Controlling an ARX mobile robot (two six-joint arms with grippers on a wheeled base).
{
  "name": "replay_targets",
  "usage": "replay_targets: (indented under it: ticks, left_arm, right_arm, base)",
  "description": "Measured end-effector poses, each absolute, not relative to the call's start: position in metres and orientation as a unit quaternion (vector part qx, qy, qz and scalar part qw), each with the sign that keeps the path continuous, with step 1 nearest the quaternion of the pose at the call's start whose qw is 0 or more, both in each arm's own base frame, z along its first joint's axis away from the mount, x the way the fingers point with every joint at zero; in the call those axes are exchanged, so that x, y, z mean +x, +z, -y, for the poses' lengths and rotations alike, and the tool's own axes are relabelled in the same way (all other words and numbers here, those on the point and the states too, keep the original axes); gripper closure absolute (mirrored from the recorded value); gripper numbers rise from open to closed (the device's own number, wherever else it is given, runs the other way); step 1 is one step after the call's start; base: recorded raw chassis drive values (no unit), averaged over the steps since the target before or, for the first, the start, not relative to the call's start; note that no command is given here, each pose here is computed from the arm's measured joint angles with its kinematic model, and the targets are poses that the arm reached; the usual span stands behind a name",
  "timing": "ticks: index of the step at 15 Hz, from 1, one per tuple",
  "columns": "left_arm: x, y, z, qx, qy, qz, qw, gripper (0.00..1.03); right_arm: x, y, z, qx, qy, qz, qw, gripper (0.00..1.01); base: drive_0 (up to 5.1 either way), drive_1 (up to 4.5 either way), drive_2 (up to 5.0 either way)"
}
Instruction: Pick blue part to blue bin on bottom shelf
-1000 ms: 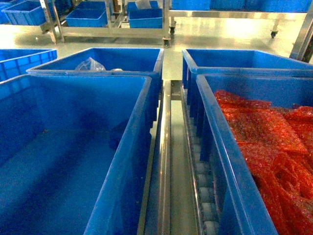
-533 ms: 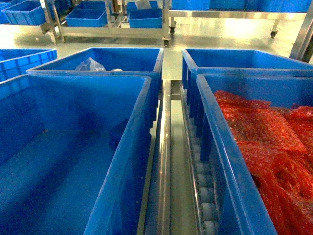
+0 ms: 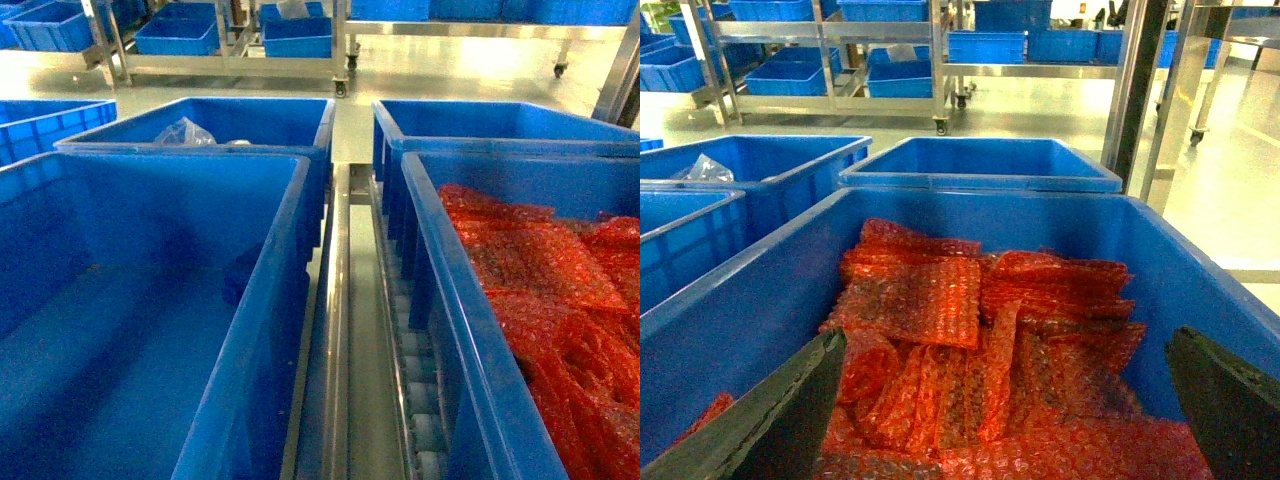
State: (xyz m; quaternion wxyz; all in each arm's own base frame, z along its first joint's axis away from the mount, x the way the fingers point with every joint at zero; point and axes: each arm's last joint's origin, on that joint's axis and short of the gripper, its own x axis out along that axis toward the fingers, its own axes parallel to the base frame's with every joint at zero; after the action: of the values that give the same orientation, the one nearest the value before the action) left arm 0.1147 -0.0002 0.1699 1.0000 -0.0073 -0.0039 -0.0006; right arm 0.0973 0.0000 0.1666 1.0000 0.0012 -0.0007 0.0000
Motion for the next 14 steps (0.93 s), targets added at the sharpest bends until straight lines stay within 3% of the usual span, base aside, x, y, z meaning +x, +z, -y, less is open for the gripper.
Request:
replay_targets:
  ticks: [5,6,7,11,12,14]
  left_arm:
    - [0.108,0.170,0.000,-0.007,-0.001,0.007,1.000,1.01]
    - [0.103,0.165,0.000,-0.007,0.000,-0.017,1.000,1.01]
    - [0.097,0.167,0.000,-0.007,-0.001,0.004,1.000,1.01]
    - [0.098,0.166,0.000,-0.005,-0.001,-0.001,1.000,1.01]
    - [0.098,0.166,0.000,-0.005,-0.001,-0.001,1.000,0.94]
    - [0.098,0.166,0.000,-0.005,-0.001,-0.001,1.000,0.69]
  right_arm:
    - [0.097,0.167,0.000,0.001,0.000,0.001,1.000,0.03]
    - [0.097,0.167,0.000,0.001,0.000,0.001,1.000,0.03]
    - [0.097,0.167,0.000,0.001,0.000,0.001,1.000,0.03]
    - [0.097,0.167,0.000,0.001,0.000,0.001,1.000,0.03]
    - [0.097,0.167,0.000,0.001,0.000,0.001,1.000,0.03]
    - [0.097,0.167,0.000,0.001,0.000,0.001,1.000,0.03]
  base:
    - [0.0,0.00,0.0]
    - [0.0,0.00,0.0]
    - [0.0,0.00,0.0]
    - [0.0,0.00,0.0]
    - [0.0,0.00,0.0]
    - [0.0,0.00,0.0]
